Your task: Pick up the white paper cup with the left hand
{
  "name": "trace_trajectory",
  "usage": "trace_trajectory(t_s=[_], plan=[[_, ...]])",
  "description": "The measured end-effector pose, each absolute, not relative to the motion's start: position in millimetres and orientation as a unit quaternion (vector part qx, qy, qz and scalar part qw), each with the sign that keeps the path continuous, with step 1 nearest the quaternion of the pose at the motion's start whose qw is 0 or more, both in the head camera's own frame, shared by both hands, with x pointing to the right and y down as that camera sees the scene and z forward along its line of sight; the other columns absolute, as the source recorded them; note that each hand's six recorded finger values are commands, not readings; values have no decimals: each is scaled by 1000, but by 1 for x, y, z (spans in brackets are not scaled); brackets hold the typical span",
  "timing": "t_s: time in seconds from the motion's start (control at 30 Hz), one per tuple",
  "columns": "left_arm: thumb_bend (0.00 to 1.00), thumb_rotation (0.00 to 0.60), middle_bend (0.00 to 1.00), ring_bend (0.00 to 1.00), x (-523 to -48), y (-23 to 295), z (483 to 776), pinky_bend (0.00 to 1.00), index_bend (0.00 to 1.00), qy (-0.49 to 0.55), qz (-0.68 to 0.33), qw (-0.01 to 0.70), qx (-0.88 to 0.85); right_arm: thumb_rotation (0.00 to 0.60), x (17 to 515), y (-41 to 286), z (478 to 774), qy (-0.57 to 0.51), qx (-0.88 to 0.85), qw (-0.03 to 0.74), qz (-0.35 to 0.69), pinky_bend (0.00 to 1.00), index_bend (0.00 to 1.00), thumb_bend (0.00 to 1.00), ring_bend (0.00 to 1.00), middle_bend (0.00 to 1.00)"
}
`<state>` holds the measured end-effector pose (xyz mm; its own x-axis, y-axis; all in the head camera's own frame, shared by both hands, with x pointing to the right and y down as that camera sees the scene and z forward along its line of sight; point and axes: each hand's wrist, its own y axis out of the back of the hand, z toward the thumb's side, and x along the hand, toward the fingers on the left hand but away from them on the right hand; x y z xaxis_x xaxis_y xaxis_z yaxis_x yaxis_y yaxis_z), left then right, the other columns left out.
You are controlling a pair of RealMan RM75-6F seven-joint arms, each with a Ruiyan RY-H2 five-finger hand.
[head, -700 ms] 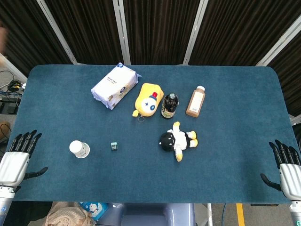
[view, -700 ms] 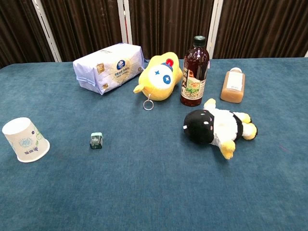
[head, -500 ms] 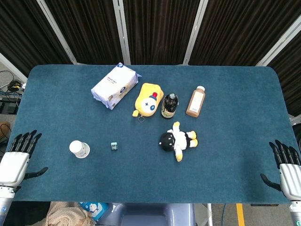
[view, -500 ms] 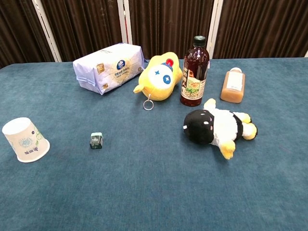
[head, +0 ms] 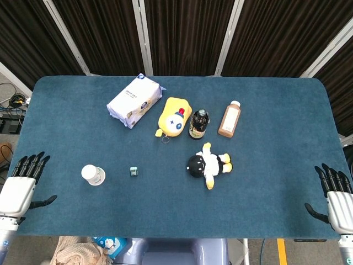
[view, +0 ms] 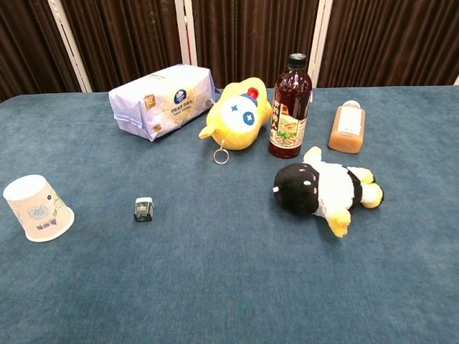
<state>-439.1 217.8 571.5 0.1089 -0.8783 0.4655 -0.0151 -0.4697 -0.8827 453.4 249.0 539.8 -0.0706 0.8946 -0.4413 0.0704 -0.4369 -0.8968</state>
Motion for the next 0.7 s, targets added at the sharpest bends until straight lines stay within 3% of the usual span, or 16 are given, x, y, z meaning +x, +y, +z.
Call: trace_trajectory(t_s=[0.13,0.27,0.7], plan=[[129,600,36,43,-431,206,577,161,3,338,-569,383,-644,600,454,249,539,-410,-592,337,607,0,0,237,0,0],[157,600,153,152,-422,192,591,265,77,320,-580,385,-643,600,454,250,538,-411,-593,337,605,0,0,237,0,0],[191,600,226,191,-385,175,630,287,146,281,-597,356,-662,600,455,250,538,-411,-592,337,606,0,0,237,0,0]])
